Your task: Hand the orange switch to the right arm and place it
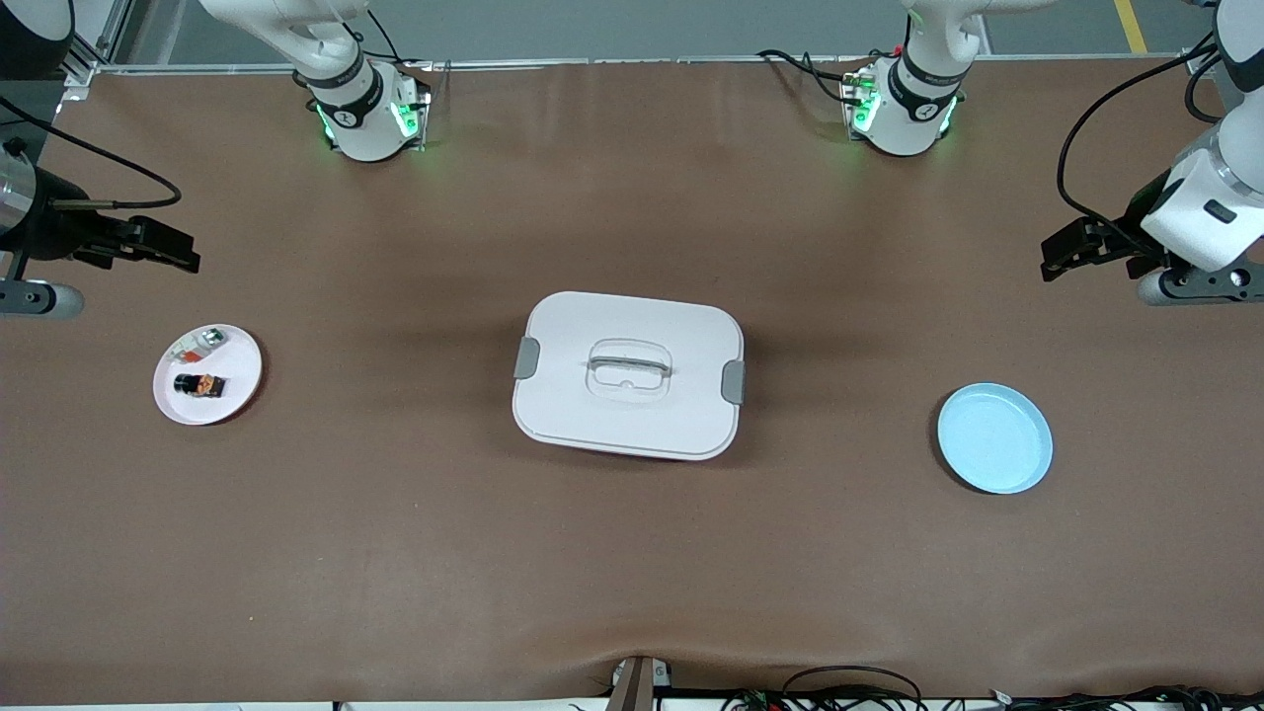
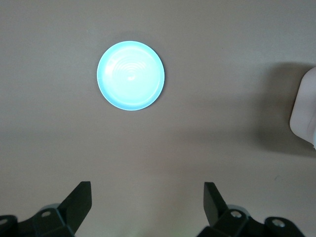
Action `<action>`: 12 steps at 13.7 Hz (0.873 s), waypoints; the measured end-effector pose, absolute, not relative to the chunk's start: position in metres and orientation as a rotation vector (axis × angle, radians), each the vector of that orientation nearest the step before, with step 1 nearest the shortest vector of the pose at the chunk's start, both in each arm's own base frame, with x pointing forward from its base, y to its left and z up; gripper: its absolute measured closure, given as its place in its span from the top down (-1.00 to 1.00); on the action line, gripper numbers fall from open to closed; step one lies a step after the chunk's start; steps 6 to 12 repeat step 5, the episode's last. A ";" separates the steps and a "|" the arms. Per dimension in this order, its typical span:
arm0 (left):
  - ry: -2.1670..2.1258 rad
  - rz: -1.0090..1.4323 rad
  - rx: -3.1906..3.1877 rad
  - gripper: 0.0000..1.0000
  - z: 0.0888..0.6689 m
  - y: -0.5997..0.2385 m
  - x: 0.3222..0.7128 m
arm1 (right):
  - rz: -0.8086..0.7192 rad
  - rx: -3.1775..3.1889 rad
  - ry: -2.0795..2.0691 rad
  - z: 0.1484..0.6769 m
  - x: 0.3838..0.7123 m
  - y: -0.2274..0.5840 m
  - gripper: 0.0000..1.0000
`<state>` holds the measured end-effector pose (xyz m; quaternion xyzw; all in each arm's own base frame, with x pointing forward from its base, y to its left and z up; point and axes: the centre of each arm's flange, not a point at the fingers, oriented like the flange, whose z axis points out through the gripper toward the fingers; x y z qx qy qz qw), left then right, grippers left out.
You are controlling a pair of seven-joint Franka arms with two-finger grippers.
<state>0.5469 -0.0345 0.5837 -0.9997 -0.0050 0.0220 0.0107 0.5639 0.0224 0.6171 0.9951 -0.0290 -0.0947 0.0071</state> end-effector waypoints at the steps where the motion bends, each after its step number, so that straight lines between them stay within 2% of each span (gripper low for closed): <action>1: -0.016 0.069 -3.119 1.00 0.584 -0.034 0.547 | -0.304 3.111 -0.090 0.617 0.563 0.022 1.00; 5: -0.016 0.069 -3.119 1.00 0.584 -0.034 0.547 | -0.356 3.103 -0.094 0.628 0.553 0.021 1.00; 12: -0.016 0.069 -3.119 1.00 0.584 -0.034 0.547 | -0.356 3.103 -0.094 0.628 0.553 0.021 1.00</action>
